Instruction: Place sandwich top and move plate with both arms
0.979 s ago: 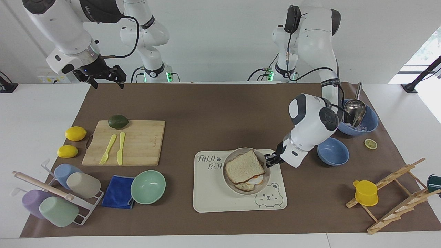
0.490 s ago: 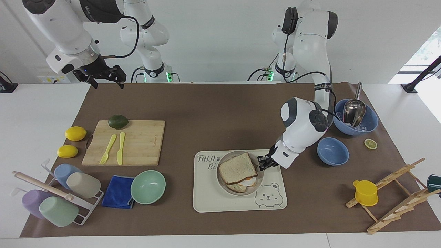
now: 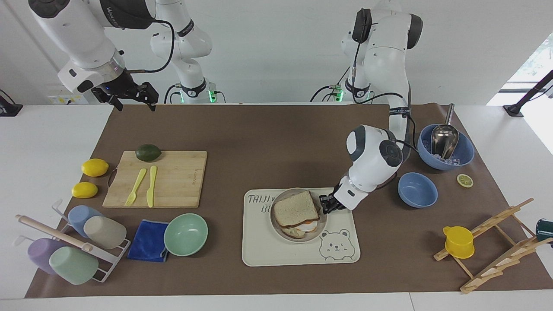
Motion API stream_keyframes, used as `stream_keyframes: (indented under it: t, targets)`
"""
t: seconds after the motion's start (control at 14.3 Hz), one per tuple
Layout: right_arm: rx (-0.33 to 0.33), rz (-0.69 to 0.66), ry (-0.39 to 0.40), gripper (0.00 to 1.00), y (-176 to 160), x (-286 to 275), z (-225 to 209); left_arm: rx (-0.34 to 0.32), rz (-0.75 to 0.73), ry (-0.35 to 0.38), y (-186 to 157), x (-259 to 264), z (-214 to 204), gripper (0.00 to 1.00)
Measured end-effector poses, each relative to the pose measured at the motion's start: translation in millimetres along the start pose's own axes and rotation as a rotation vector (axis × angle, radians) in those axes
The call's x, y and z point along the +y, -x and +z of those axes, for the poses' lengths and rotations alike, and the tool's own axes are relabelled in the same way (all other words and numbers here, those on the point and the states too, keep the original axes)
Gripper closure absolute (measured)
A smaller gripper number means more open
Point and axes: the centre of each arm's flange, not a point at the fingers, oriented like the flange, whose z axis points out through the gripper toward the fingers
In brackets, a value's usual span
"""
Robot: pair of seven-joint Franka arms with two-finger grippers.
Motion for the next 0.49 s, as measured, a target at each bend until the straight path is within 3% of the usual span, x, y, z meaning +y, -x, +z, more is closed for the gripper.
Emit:
stream_keyframes:
  t: [0.14,0.49]
  targets:
    - [0.0,0.0,0.0,0.0,0,0,0,0.005,0.003,0.0,-1,-2,-3,0.86]
    - [0.0,0.0,0.0,0.0,0,0,0,0.054,-0.008,0.013,-10,-6,-35,0.28]
